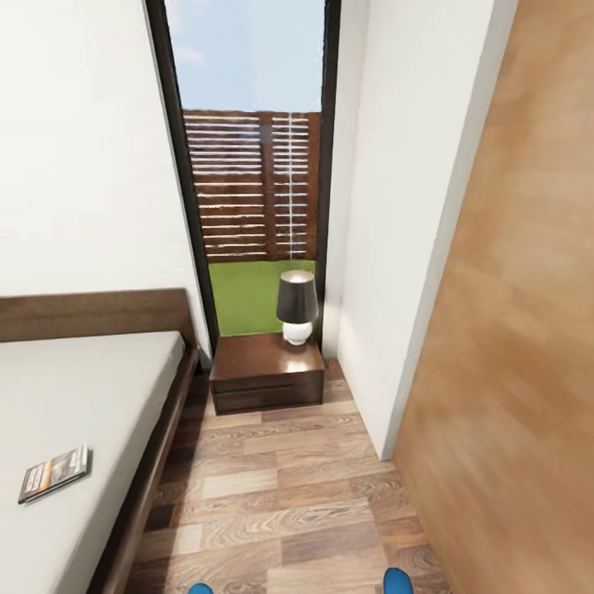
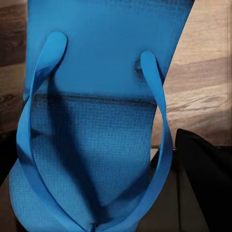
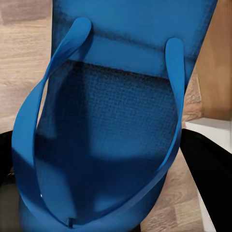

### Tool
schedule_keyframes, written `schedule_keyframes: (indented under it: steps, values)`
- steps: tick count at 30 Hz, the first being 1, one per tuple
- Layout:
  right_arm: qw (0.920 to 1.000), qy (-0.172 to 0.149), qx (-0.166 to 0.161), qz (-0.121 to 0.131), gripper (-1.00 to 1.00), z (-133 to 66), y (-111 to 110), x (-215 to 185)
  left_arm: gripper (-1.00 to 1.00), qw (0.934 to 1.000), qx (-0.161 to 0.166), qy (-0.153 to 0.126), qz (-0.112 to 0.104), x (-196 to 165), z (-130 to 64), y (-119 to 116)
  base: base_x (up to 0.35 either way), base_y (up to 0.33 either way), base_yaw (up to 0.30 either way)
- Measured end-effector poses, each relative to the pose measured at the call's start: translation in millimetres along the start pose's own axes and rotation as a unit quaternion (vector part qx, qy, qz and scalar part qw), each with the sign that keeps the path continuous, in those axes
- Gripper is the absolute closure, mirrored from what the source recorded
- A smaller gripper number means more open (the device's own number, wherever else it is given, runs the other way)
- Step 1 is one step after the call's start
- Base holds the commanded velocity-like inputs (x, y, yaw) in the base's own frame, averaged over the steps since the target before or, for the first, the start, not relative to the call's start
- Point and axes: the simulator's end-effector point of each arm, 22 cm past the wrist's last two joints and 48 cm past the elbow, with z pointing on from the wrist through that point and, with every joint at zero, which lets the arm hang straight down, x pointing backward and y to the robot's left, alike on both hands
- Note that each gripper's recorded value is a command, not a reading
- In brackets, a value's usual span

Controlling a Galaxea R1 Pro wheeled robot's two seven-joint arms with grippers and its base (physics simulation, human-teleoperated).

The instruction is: In the bedroom, move the book from the bed onto either nightstand, and place the two sandals side by side next to the bed.

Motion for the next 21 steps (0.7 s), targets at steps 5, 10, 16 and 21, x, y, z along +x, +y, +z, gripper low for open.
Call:
schedule_keyframes:
  steps: [5, 10, 16, 21]
  values:
    - [1.0000, 0.000, 0.000, 0.000, 1.00, 0.0, 0.0, 0.0, 1.00, 1.0000, 0.001, 0.000, -0.001, -0.4, 0.0, -2.0, 0.264, -0.021, 0.006]
    - [1.0000, 0.000, 0.000, 0.000, 1.00, 0.0, 0.0, 0.1, 1.00, 1.0000, 0.002, 0.000, -0.001, -0.3, 0.0, -3.9, 0.267, -0.006, 0.005]
    - [1.0000, -0.001, 0.000, 0.000, 1.00, -0.2, 0.1, -0.6, 1.00, 1.0000, 0.003, -0.001, -0.001, -0.9, -0.2, -5.1, 0.264, -0.002, 0.092]
    - [1.0000, -0.002, 0.000, 0.000, 1.00, -0.5, 0.0, -1.9, 1.00, 1.0000, 0.003, -0.003, -0.001, -2.5, -0.5, -5.5, 0.157, 0.000, 0.090]
